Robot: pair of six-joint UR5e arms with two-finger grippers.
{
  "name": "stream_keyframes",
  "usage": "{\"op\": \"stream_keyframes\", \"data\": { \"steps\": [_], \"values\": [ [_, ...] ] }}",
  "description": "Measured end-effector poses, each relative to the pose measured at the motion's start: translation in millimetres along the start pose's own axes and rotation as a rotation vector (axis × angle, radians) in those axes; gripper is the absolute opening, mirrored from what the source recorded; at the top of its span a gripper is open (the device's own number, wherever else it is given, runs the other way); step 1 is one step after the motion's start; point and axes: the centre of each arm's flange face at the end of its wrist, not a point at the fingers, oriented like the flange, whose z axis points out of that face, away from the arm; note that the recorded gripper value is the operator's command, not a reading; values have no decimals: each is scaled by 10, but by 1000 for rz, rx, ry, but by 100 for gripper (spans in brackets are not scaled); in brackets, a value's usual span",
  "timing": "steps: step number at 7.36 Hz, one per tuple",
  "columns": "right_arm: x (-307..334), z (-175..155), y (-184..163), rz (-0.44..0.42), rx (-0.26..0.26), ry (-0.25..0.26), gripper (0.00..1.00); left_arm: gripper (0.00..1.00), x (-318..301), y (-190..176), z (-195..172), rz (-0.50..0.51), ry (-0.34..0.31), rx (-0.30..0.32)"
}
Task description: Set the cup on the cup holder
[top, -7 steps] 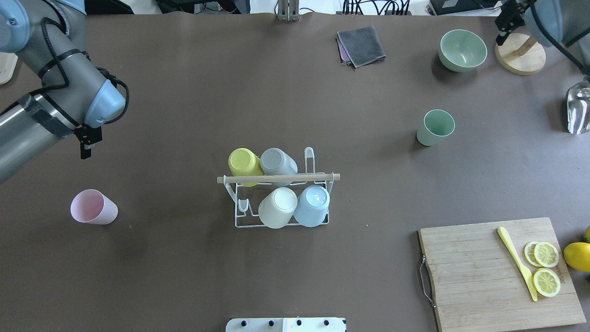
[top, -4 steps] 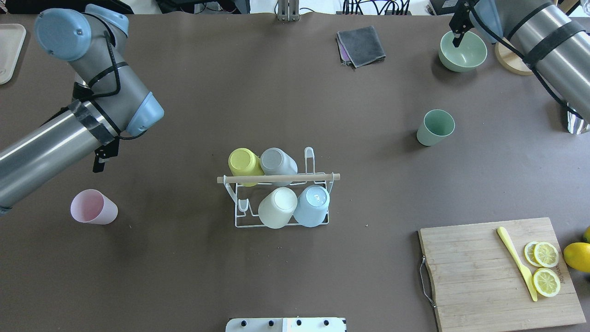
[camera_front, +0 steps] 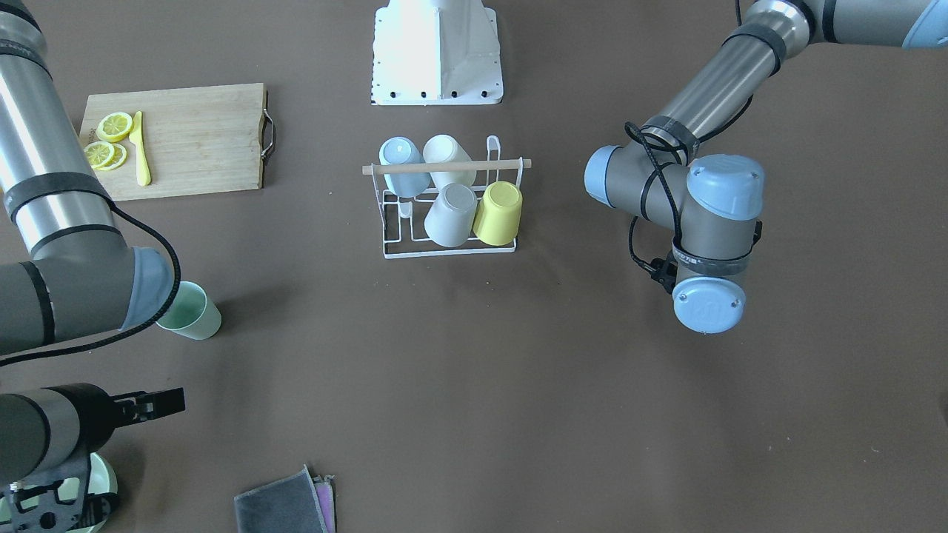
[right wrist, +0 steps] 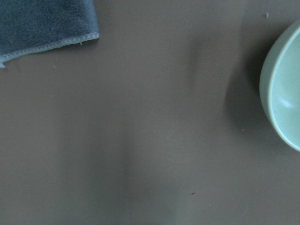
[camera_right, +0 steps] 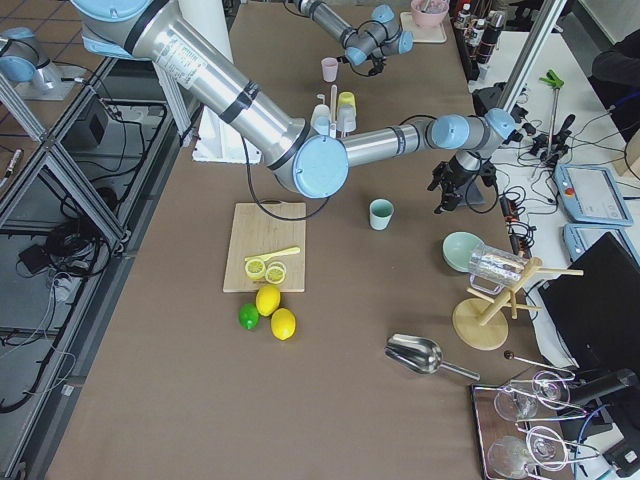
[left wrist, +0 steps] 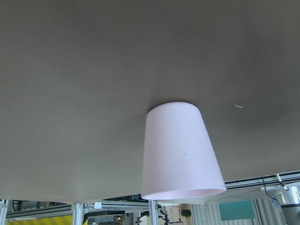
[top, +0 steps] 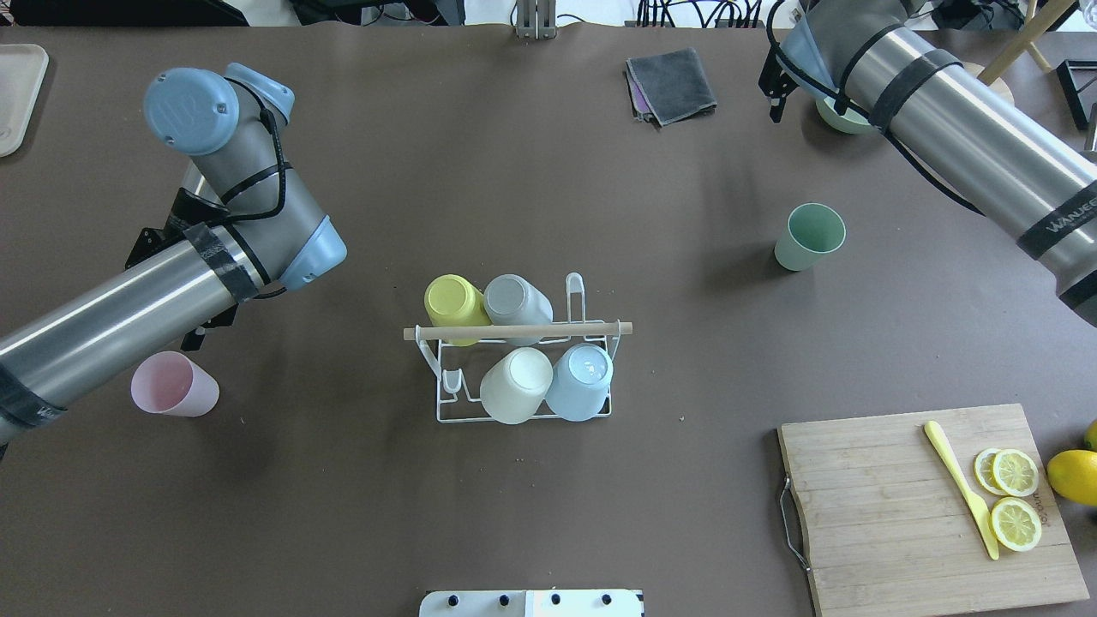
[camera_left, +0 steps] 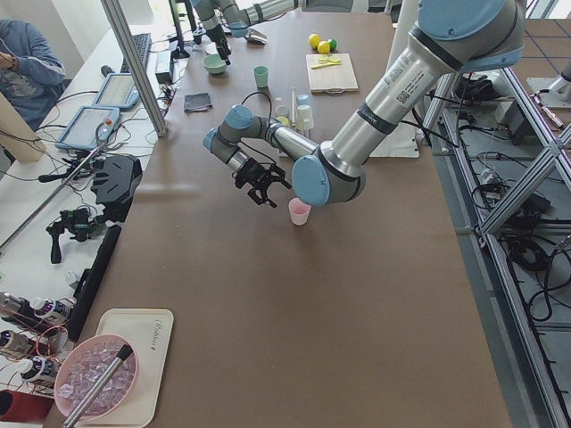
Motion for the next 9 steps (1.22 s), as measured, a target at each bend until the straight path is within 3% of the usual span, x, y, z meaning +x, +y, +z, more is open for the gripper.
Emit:
{"op": "stream_keyframes", "data": {
  "steps": [3, 9],
  "values": [
    [-102, 590, -111, -43, -120, 34, 100, 98, 142, -215, 160, -18, -37, -50],
    [-463, 835, 56, -17, -296, 14, 100, 97, 200, -487, 508, -4, -107, -129]
  ]
}}
